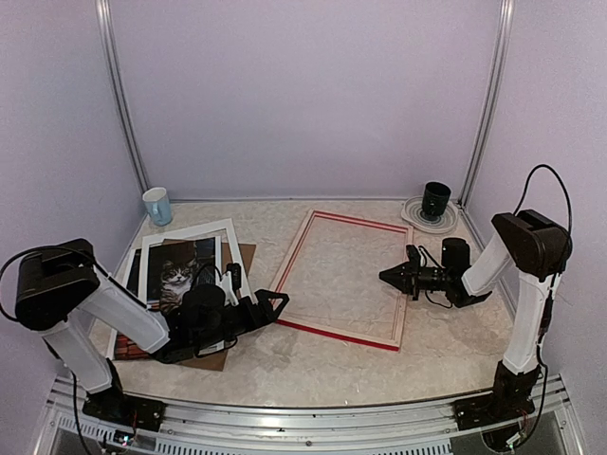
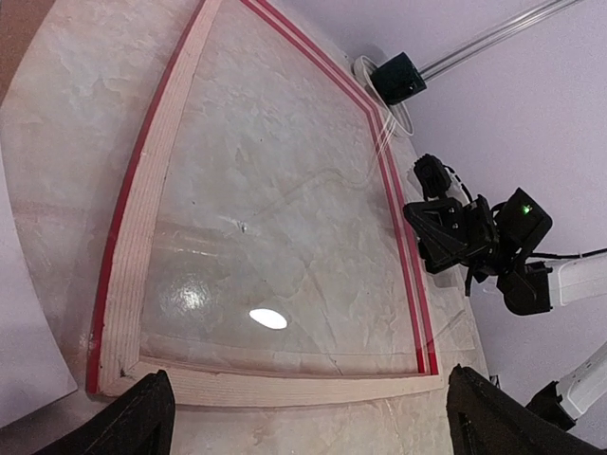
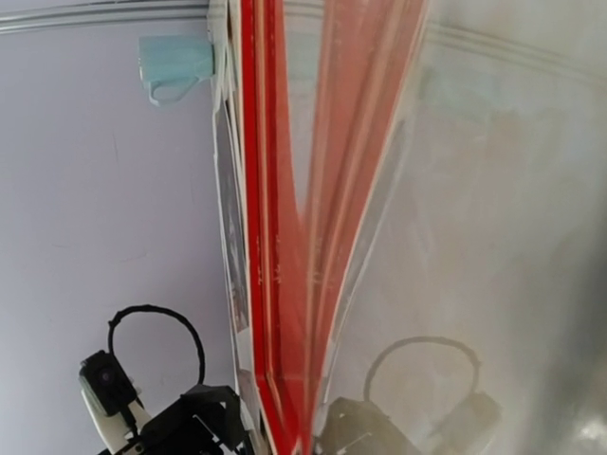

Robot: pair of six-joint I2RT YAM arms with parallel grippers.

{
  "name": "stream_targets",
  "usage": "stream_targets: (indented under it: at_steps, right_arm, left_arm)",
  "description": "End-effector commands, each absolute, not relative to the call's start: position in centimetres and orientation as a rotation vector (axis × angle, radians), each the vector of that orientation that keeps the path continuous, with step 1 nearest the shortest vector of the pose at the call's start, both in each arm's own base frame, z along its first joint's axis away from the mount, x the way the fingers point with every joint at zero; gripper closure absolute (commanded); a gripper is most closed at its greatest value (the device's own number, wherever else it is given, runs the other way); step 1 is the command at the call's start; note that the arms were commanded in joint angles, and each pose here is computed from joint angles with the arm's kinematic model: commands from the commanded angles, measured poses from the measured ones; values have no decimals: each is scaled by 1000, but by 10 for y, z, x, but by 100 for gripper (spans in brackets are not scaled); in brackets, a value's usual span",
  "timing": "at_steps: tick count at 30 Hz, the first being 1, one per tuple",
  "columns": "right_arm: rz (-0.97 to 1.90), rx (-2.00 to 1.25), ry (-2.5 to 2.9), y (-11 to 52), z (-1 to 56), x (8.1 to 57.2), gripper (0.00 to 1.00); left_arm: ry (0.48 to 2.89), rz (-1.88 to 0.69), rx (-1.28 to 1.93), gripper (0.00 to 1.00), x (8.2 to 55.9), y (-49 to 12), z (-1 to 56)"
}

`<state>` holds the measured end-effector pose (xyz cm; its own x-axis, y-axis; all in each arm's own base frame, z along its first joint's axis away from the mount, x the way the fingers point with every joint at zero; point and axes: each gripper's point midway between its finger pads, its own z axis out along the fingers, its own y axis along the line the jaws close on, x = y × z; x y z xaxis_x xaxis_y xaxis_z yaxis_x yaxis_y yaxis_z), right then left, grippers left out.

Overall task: Put the photo into the frame
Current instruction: Adjust the glass panel to frame the body.

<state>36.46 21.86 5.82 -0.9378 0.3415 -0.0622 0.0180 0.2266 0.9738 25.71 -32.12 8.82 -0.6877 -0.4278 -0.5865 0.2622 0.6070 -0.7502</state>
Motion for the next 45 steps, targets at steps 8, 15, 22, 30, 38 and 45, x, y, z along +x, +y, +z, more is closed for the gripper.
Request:
stream_targets:
  at_steps: [8, 15, 22, 30, 38, 45]
  right_arm:
    - [1798, 262, 2279, 228, 61, 349, 100]
    - [1804, 263, 2297, 228, 55, 346, 100]
    - [1807, 246, 2305, 230, 59, 344, 100]
    - [1839, 234, 2286, 231, 68, 342, 100]
    - [1979, 244, 2181, 235, 83, 341, 100]
    - [1951, 291, 2195, 234, 75, 348, 100]
  left_arm:
    - [2031, -1163, -118, 1, 255, -333, 94]
    - [2035, -1160, -120, 1, 255, -334, 92]
    - [2042, -1160, -119, 1, 254, -335, 89]
    - [2045, -1158, -125, 1, 253, -335, 87]
    - [2051, -1168, -127, 1, 250, -338, 83]
    - [2043, -1152, -139, 1, 251, -333, 84]
